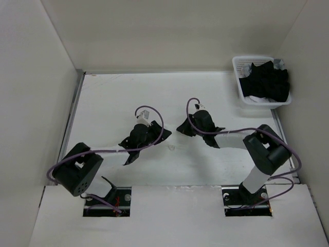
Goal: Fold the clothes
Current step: Fold the tank top
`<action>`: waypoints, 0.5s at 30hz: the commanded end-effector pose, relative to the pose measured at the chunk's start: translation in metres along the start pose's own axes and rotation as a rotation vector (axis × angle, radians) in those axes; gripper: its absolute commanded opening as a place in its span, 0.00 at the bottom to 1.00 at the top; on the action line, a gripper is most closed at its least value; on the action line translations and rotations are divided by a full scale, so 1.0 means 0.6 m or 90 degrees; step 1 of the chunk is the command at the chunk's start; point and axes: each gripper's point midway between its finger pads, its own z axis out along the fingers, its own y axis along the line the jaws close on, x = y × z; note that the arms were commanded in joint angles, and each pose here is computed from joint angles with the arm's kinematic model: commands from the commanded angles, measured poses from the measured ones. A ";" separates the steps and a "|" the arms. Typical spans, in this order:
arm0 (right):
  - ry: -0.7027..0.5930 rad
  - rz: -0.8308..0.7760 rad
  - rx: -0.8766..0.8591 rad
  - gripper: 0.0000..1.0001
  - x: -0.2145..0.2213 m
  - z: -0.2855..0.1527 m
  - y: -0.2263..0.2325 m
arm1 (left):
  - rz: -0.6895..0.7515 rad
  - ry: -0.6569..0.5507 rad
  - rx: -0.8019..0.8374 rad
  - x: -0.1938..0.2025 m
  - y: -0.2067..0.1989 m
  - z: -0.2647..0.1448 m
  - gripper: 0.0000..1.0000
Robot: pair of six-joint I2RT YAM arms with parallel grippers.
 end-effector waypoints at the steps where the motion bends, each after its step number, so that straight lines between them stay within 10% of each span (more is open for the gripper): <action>1: -0.014 0.038 -0.125 0.05 -0.026 0.015 0.060 | -0.022 -0.032 0.023 -0.013 0.000 0.008 0.32; 15: -0.051 0.168 -0.102 0.05 -0.069 0.078 -0.007 | -0.047 -0.002 -0.085 0.033 0.125 -0.025 0.32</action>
